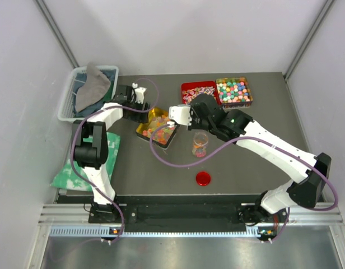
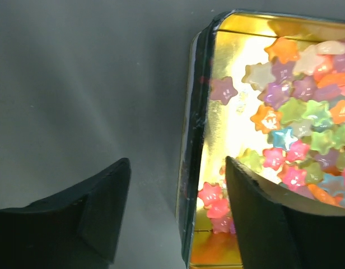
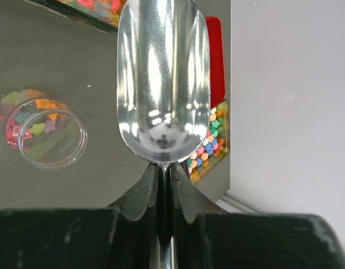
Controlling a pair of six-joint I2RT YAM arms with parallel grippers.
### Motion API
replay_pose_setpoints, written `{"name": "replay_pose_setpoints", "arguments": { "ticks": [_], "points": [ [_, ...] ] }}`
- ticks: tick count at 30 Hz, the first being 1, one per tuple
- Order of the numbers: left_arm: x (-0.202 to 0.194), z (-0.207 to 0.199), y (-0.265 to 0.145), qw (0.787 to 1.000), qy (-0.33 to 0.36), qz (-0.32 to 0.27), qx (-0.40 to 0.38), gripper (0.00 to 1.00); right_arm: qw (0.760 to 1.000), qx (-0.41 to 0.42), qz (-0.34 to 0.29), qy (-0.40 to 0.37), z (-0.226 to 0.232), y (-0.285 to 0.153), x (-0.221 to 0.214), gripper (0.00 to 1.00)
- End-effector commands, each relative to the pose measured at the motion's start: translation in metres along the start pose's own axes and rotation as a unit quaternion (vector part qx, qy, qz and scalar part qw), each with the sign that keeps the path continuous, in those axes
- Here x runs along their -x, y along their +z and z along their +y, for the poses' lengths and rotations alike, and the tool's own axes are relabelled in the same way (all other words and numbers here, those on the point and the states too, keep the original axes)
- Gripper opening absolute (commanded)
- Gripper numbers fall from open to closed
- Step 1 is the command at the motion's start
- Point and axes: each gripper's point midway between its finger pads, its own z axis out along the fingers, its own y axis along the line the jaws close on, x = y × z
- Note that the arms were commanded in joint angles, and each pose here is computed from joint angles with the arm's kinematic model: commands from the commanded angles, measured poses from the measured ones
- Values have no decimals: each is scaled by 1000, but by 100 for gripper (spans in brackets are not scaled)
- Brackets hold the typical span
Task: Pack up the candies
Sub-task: Scoop the fake candies from the storage box.
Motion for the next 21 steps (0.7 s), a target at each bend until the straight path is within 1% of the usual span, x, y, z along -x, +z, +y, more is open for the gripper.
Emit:
{"name": "replay_pose_setpoints", "arguments": {
  "ticks": [1,3,4,10,11,13,14,18,21],
  "points": [
    [22,5,1,999,21,-25,13,68,999,-39,-34,13,-24,-19,20,0],
    [19,2,5,999,29,-19,14,63,999,-40,-34,12,-24,-20,21,0],
    [18,3,7,999,34,-16,21,58,999,-39,-35,9,-23,-20,22,0],
    [20,-1,11,997,63,-11,37,43,999,-41,-34,0,-21,-22,25,0],
    [20,0,12,997,69,-10,43,37,999,-42,-35,-1,-22,-23,25,0],
    [21,1,13,996,75,-8,51,30,999,-42,-34,-6,-21,-23,26,0],
    [21,2,14,995,83,-6,58,25,999,-41,-33,-9,-21,-22,26,0],
    [20,5,15,992,102,3,75,15,999,-40,-26,-22,-20,-21,24,0],
    [20,8,17,990,113,8,88,10,998,-33,-21,-40,-17,-22,23,0]
  ]
}}
